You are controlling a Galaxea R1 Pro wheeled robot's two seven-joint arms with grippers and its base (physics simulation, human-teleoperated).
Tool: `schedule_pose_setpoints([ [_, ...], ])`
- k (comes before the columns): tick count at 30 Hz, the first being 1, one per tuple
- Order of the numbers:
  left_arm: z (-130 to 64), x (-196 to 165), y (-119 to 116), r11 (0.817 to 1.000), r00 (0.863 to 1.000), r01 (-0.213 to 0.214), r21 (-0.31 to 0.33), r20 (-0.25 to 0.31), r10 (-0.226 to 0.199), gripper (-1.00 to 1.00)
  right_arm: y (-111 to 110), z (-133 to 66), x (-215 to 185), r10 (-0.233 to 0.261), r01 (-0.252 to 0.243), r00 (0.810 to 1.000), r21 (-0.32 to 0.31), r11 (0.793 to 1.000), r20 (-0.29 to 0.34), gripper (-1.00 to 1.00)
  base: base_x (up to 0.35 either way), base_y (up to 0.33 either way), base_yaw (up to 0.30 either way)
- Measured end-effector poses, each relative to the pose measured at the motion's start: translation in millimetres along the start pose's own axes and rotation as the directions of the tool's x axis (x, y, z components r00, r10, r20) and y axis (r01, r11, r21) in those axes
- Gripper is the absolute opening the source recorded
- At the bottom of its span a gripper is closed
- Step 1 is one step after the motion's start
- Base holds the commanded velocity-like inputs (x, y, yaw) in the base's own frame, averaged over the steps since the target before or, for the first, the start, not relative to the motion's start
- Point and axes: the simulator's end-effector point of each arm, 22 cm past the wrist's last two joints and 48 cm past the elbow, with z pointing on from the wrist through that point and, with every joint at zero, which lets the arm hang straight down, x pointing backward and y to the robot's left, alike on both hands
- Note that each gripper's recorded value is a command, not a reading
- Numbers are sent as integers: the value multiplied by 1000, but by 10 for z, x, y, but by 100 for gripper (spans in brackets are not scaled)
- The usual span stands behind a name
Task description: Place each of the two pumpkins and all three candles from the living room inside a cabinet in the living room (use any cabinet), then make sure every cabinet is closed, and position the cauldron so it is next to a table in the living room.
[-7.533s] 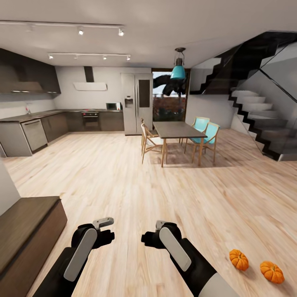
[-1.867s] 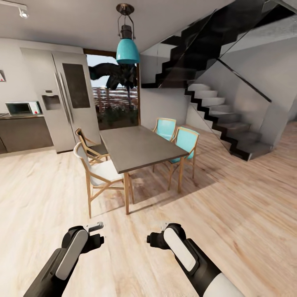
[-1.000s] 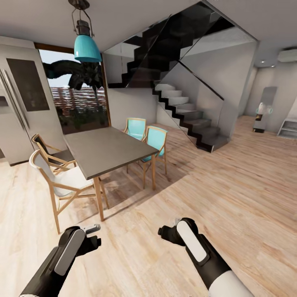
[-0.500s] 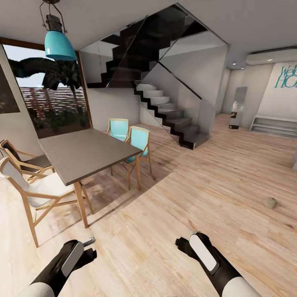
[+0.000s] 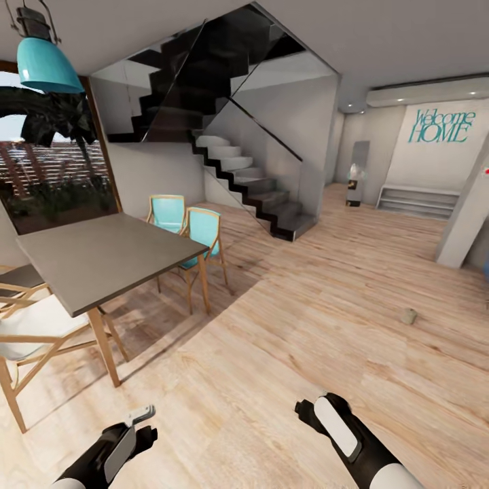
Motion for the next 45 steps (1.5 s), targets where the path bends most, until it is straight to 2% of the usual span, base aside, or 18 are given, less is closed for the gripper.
schedule_pose_setpoints([
  [9, 47, -111, 56, 1000, 997, 17, -8, 79, -16, 100, -105, 95, 70, 15, -14, 1000, 27, 1000, -5, 100, 0, 0, -176],
  [17, 107, 18, 91, 1000, 998, 13, -20, 57, -12, 100, -190, 163, 194, 22, -22, 1000, 44, 999, -17, 100, 47, 14, -124],
  [23, 140, 40, 191, 999, 999, 16, -35, 49, -14, 100, -253, 214, 279, 23, -21, 999, 59, 998, -33, 100, 246, 133, -69],
  [30, 144, 67, 148, 999, 999, 10, -30, 44, -8, 100, -311, 249, 346, 22, -19, 999, 72, 997, -48, 100, 278, 162, -8],
  [36, 146, 78, 127, 1000, 999, 10, -28, 43, -8, 100, -318, 255, 352, 23, -20, 999, 74, 997, -49, 100, 282, 183, -115],
  [45, 161, 106, 115, 1000, 999, 6, -28, 38, -5, 100, -305, 294, 323, 47, -46, 999, 60, 997, -22, 100, 319, 48, -247],
])
